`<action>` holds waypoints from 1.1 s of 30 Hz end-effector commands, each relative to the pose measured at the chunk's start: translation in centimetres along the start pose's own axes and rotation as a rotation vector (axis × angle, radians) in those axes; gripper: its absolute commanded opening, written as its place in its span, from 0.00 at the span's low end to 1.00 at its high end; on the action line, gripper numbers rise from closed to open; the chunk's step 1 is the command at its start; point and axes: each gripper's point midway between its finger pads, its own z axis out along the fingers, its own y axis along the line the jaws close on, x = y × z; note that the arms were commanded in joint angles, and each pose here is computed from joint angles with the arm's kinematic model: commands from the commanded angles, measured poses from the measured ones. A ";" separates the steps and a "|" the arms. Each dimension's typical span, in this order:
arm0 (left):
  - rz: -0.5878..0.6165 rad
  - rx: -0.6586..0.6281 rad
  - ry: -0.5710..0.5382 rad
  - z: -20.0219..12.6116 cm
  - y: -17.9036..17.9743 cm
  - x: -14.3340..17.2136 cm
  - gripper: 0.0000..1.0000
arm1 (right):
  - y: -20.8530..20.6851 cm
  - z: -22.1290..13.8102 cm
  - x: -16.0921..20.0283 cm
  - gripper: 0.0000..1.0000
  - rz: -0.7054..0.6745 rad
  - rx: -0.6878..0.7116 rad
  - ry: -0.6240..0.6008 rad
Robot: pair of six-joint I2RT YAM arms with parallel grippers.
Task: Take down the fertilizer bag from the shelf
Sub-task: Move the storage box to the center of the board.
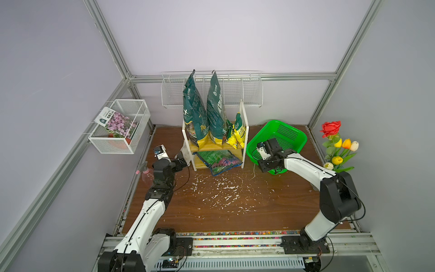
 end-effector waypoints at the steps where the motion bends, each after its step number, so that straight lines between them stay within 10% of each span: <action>1: -0.010 0.015 -0.023 -0.3 -0.4 -0.8 1.00 | -0.6 0.6 -0.3 0.46 -0.043 0.037 0.015; 7: -0.007 0.011 -0.025 -0.2 -0.3 -0.7 1.00 | -0.2 1.0 0.1 0.22 -0.054 0.008 0.025; 22: -0.005 -0.005 -0.029 -0.2 0.0 -0.8 1.00 | 3.9 -4.3 0.1 0.17 -0.124 -0.028 -0.097; 33: -0.007 -0.014 -0.025 -0.2 0.1 -0.8 1.00 | 8.0 -8.1 6.8 0.19 -0.008 -0.112 -0.054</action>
